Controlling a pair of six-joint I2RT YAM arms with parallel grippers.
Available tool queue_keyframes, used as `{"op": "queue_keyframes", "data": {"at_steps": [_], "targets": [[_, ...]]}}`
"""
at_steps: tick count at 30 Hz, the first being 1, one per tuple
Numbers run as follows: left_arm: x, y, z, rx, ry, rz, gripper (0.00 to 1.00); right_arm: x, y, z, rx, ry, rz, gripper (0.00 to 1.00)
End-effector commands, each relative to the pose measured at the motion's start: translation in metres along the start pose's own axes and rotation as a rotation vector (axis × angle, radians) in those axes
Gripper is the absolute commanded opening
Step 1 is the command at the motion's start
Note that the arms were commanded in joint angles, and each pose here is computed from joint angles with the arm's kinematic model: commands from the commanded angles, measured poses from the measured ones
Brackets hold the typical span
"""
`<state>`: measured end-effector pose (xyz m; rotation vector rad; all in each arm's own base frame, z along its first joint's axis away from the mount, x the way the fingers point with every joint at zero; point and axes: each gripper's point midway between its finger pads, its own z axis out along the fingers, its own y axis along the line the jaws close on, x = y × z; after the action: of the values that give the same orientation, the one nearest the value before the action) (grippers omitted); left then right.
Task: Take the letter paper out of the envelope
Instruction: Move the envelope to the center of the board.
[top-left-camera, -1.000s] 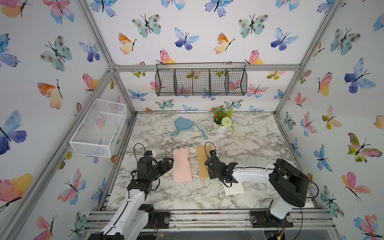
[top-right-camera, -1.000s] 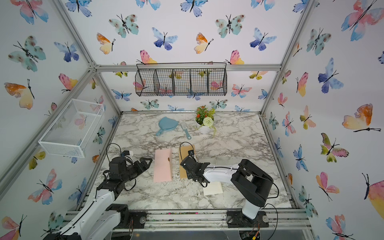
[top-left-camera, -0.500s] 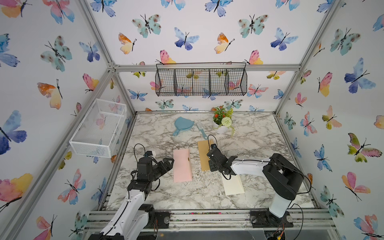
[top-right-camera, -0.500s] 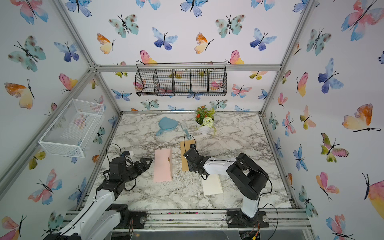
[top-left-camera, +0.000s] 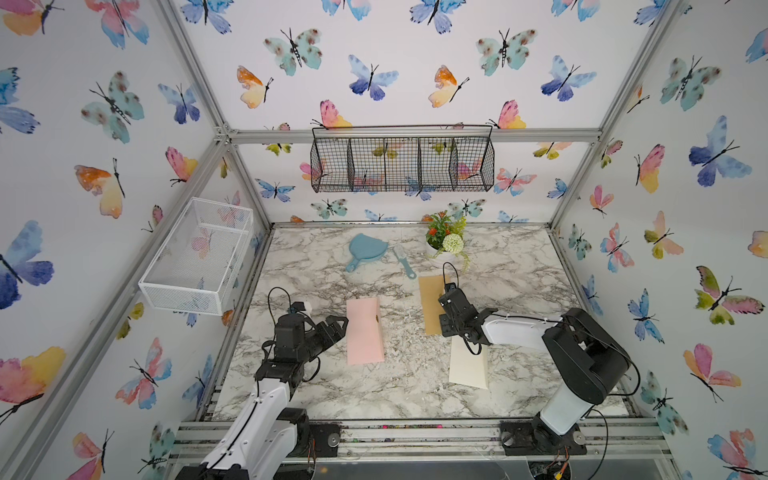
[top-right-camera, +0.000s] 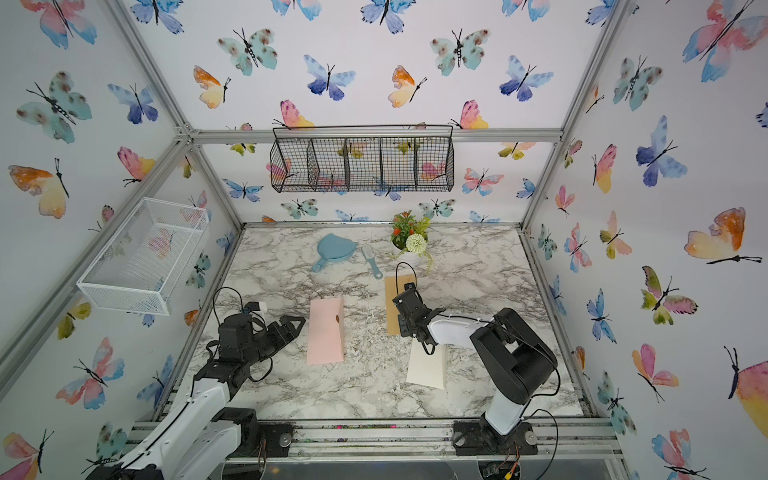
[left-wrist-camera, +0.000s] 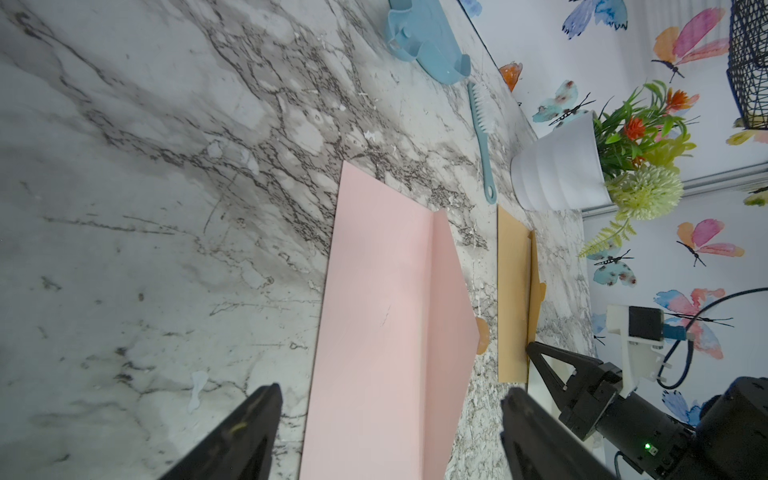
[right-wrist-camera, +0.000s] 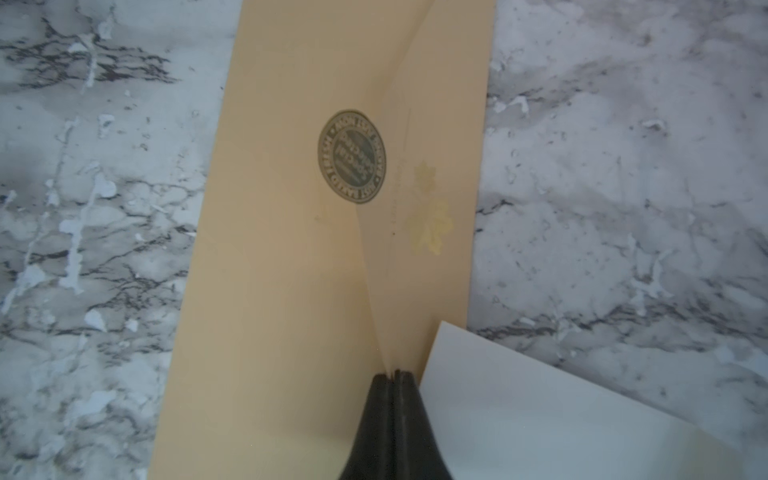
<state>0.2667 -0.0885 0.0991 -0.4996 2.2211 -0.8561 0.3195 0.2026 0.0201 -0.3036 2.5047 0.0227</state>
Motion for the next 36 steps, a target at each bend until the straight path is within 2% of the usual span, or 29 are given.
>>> {"op": "queue_keyframes", "data": {"at_steps": [1,4,10,17,21,28,29,31,33,34,36], "targets": [[-0.001,-0.008,0.000,0.032,0.004,0.011,0.86,0.026,-0.025,0.002,0.048,0.076,0.003,0.02],[-0.001,-0.008,0.000,0.032,0.003,0.014,0.86,0.030,-0.042,-0.001,0.048,0.081,0.075,0.02],[-0.002,-0.009,0.001,0.033,0.006,0.016,0.86,0.022,-0.072,-0.012,0.153,0.065,0.171,0.02],[-0.002,-0.012,0.001,0.045,0.013,0.020,0.86,0.020,-0.116,0.001,0.232,0.115,0.323,0.02],[-0.002,-0.012,0.001,0.047,0.014,0.023,0.86,0.005,-0.141,0.001,0.297,0.101,0.338,0.02],[-0.004,-0.014,0.005,0.050,0.020,0.026,0.86,-0.004,-0.178,0.006,0.297,0.100,0.393,0.02],[-0.005,-0.014,0.006,0.053,0.021,0.027,0.86,-0.004,-0.179,0.008,0.296,0.105,0.386,0.06],[-0.006,-0.015,0.008,0.055,0.025,0.026,0.86,-0.004,-0.175,0.009,0.274,0.117,0.378,0.27],[-0.005,-0.014,0.011,0.050,0.036,0.023,0.86,-0.008,-0.168,0.001,0.237,0.103,0.380,0.44],[-0.005,-0.014,0.012,0.049,0.042,0.026,0.86,-0.015,-0.160,-0.009,0.206,0.073,0.374,0.55],[-0.004,-0.013,0.014,0.042,0.052,0.025,0.86,-0.032,-0.143,-0.039,0.181,-0.014,0.338,0.68]]}}
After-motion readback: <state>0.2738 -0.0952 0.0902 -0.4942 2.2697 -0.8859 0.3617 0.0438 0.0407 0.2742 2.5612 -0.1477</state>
